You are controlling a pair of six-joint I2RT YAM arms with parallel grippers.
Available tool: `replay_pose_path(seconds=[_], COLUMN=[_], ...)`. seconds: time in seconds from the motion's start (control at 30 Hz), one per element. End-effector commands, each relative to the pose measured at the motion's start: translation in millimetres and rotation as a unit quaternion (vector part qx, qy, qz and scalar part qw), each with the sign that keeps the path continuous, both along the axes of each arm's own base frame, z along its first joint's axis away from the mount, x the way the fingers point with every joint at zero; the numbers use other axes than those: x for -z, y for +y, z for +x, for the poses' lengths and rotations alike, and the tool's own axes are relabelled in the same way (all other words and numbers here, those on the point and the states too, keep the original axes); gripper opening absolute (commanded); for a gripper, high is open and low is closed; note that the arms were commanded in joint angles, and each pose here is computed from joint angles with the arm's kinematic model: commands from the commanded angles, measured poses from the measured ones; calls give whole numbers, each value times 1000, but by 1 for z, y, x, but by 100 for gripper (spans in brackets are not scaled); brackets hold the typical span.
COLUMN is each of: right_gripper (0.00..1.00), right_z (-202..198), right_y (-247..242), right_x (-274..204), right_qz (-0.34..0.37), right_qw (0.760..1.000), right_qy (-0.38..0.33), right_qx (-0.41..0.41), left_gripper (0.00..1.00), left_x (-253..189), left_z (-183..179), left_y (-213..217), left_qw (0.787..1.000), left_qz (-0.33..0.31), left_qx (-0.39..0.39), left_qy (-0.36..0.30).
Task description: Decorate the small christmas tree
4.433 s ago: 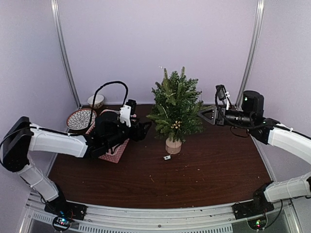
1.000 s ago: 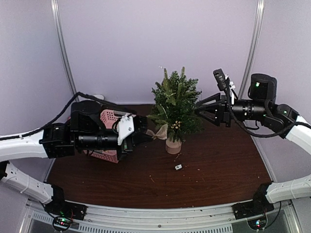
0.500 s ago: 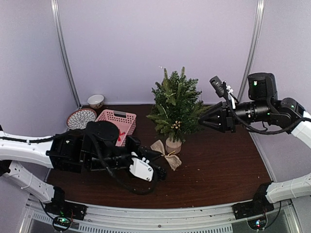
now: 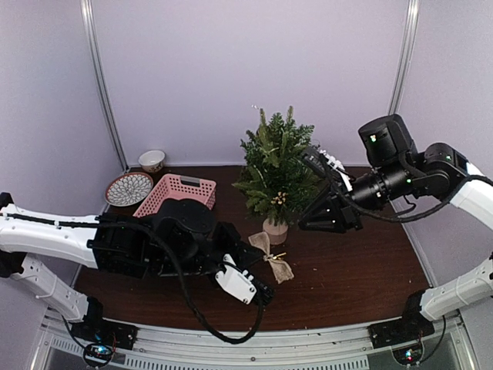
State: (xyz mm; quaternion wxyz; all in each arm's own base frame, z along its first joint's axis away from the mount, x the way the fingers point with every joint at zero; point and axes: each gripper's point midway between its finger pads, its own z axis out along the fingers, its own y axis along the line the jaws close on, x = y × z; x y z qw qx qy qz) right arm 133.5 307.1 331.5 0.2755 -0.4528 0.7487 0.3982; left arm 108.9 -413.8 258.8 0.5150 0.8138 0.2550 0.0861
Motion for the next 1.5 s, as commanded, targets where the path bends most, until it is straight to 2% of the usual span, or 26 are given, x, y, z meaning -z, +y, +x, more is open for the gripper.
replay_pose_path(seconds=[0.0,0.27,0.6,1.47], right_gripper=[33,32,25,26], right_z=[-6,-19,-30,-29], right_y=[6,23,36,44], right_x=[3,14,24,63], right_qz=[-25,-60,-76,-134], right_qw=[1000,998,996,989], right_qy=[-7,-5,6,13], right_qx=[-3,-31,-55,-59], left_gripper=[0,0,0,0], left_x=[-20,-22,-23,-27], left_z=[-1,-3,-3,-2], left_y=[-8,-12,-12,-15], left_qw=[1000,1000,1000,999], left_qz=[-15,-12,-12,-24], left_qx=[6,14,13,13], left_qy=[-21,-25,-26,-31])
